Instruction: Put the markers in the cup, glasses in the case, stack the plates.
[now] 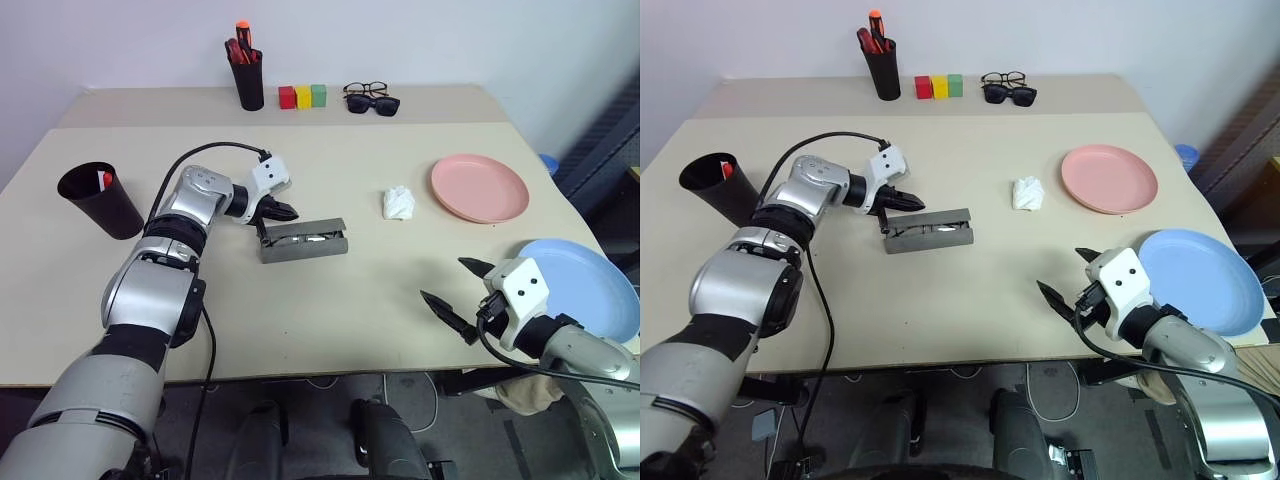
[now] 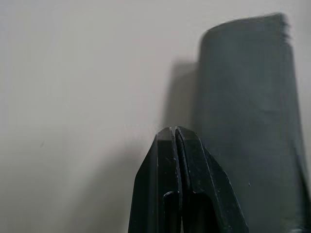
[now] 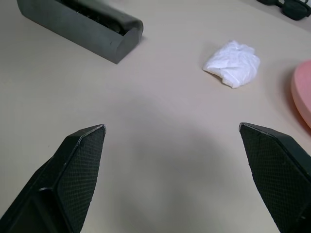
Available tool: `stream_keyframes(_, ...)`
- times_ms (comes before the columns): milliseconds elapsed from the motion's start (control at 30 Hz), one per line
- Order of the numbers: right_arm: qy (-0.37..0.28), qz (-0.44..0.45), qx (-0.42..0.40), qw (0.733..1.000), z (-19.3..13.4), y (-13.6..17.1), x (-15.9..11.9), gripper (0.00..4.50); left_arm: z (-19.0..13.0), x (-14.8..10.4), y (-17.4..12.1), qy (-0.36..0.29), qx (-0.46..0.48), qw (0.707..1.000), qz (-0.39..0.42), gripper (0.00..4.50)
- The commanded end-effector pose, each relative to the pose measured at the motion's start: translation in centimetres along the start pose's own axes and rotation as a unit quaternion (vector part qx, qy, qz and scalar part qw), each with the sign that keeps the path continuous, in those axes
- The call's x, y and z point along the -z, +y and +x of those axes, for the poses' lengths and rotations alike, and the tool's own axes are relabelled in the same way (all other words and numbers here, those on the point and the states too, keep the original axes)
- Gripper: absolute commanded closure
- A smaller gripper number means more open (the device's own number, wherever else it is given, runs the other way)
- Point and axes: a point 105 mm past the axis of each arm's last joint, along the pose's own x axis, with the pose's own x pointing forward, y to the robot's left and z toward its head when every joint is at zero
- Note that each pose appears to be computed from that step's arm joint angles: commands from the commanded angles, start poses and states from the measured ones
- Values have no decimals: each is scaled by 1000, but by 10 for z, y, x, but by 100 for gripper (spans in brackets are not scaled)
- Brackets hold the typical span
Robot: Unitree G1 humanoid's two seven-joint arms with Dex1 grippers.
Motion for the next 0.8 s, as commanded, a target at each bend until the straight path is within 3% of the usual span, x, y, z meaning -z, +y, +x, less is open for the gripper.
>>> stream_keyframes(33,-15,-17,3,1000,0,-5,-8,0,0,-5,-6,0,24,999,21,448)
stream_keyframes(233,-13,-13,40,999,-2,-14,-9,0,6,-1,-11,-5,25,999,34,448)
stream_keyframes(400,0,9,124,992,-13,-41,-4,0,-5,-55,-2,-119,-9,991,57,448)
stream_keyframes(500,35,22,178,983,-27,-63,12,0,7,-82,-32,-158,47,983,83,448)
stream_keyframes(600,68,29,224,972,-42,-81,28,0,18,-93,-69,-172,114,974,90,448)
stream_keyframes(700,95,42,246,964,-54,-87,46,0,22,-90,-101,-160,182,967,82,368)
stream_keyframes(800,115,58,251,959,-61,-85,61,0,22,-87,-116,-153,211,962,81,210)
